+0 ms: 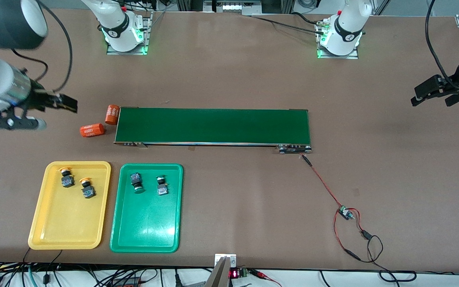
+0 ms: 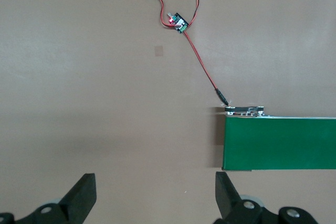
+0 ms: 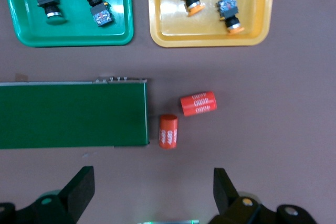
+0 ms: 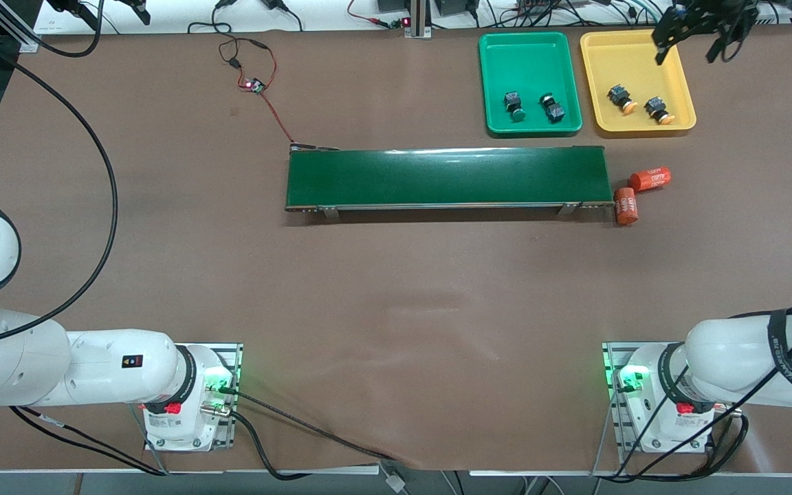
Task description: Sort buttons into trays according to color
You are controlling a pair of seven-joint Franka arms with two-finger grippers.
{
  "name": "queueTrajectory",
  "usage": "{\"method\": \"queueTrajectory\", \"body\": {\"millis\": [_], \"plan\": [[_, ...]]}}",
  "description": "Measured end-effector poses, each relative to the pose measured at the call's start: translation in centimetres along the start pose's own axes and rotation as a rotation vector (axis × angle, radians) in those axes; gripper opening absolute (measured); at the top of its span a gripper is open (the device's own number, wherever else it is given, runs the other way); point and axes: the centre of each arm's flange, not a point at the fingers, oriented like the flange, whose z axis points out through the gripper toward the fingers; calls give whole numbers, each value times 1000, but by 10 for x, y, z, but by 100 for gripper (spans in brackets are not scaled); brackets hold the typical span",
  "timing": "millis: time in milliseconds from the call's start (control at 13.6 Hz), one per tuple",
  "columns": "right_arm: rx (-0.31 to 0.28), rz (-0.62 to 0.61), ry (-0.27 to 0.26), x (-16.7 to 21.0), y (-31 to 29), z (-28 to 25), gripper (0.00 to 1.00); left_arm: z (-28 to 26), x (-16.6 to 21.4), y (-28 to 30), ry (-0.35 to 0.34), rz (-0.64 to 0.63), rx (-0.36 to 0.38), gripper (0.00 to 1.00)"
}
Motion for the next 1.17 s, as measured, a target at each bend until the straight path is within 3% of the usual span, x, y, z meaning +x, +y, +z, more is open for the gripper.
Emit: {"method": "queueTrajectory", "body": {"millis": [441, 954, 1175], "plan": [[-8, 20, 58, -55, 0, -64, 100, -5, 0, -7, 10, -11, 6, 100], [2, 33, -8, -49, 14, -57, 100, -7, -2, -3, 1, -5, 6, 100], [5, 12, -68, -34, 18, -34, 100, -7, -2, -5, 1, -7, 6, 100]]}}
